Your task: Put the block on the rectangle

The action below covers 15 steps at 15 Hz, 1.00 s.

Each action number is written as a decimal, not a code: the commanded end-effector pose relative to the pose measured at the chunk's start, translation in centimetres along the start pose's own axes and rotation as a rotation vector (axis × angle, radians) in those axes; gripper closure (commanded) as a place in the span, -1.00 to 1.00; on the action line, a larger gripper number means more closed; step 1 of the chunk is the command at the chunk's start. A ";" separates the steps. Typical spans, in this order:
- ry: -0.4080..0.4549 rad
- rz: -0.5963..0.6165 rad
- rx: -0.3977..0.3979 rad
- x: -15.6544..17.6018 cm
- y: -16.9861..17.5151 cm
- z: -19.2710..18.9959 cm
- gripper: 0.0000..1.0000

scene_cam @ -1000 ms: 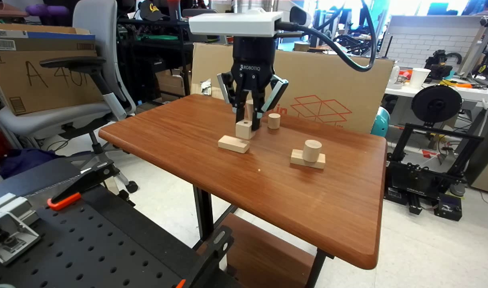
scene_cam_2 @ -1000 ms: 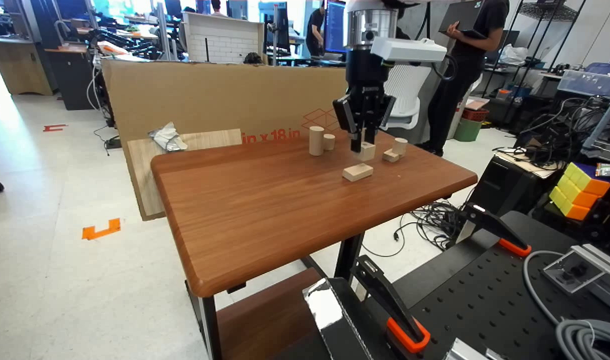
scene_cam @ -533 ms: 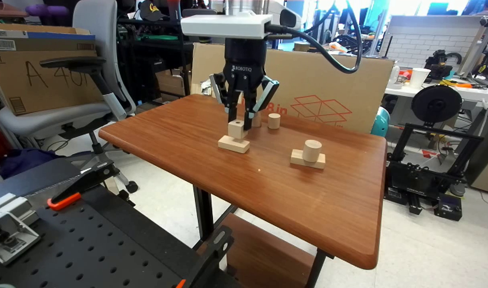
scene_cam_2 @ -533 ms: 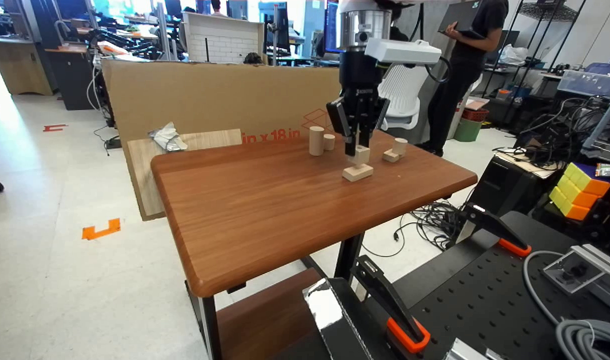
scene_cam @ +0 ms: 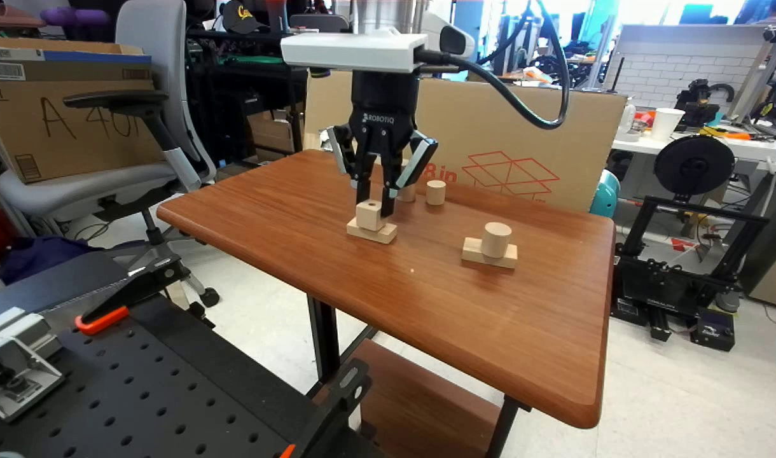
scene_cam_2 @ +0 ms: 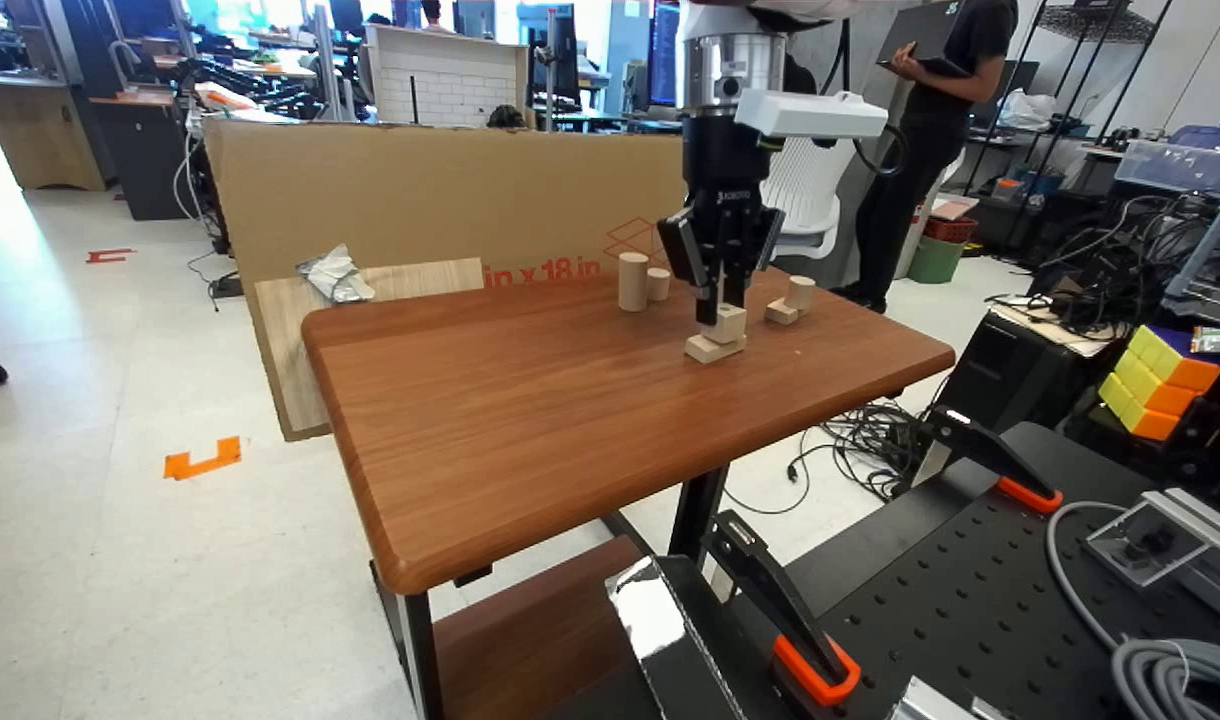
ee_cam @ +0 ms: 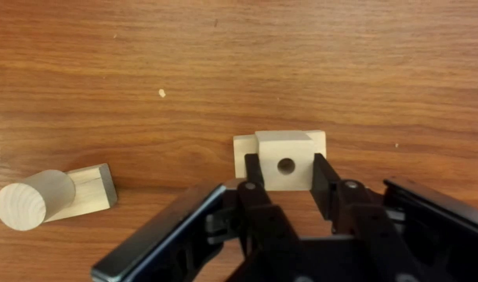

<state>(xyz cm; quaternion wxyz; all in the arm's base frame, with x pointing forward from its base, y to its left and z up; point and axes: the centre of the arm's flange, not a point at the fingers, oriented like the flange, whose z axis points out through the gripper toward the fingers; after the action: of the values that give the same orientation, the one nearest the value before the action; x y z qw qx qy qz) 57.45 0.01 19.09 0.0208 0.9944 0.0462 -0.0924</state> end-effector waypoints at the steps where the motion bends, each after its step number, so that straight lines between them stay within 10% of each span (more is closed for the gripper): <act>1: -0.002 -0.021 0.008 -0.2 -0.1 0.0 0.81; 2: -0.002 -0.029 0.007 -0.2 -0.1 -0.1 -0.19; 8: 0.011 -0.056 -0.004 -0.5 -0.4 -0.9 -0.94; 15: 0.075 0.015 0.035 -2.0 -0.7 -10.6 -1.00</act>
<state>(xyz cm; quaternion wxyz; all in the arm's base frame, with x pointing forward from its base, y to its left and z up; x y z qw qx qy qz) 58.20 0.75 24.19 0.0124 0.9965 0.0573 -0.0604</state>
